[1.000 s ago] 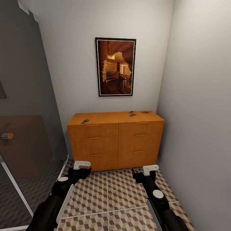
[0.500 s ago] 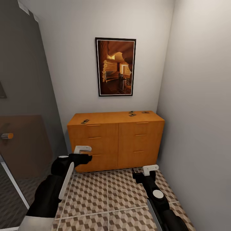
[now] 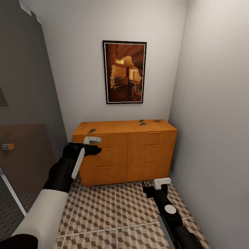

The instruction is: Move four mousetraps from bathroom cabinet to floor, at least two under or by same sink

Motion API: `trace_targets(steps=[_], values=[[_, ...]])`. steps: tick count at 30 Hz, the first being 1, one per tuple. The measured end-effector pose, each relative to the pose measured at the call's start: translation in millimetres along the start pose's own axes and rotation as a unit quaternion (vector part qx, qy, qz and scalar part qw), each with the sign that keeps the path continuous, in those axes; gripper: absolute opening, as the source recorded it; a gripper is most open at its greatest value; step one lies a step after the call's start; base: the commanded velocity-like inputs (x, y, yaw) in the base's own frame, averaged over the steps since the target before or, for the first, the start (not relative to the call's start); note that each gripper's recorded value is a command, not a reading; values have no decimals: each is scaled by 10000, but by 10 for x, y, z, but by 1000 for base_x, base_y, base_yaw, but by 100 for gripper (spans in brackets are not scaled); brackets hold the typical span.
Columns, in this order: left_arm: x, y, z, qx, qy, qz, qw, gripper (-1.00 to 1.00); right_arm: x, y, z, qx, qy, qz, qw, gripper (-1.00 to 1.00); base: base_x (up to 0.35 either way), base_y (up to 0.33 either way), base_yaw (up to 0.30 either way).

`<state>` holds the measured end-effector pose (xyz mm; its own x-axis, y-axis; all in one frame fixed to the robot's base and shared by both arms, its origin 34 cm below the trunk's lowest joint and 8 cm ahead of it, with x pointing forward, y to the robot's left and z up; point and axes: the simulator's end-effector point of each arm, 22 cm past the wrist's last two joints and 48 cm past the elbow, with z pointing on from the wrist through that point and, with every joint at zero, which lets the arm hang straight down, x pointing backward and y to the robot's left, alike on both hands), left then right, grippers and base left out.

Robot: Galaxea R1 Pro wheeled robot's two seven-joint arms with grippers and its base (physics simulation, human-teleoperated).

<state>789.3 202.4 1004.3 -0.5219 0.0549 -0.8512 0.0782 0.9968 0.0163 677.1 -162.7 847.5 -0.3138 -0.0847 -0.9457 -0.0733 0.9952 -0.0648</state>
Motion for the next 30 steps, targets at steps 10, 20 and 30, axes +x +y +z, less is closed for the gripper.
trace_targets(steps=[10,20,30], values=[[-401,33,41,-35,-46,38,10000,100,41,17,6,-11,46,0,10000,100,0,0,0],[-482,35,6,-32,-114,56,9999,100,45,16,7,-8,50,0,10000,100,0,0,0],[-887,-14,-294,-79,-720,384,9966,100,47,15,7,-8,52,1,10000,100,0,0,0]])
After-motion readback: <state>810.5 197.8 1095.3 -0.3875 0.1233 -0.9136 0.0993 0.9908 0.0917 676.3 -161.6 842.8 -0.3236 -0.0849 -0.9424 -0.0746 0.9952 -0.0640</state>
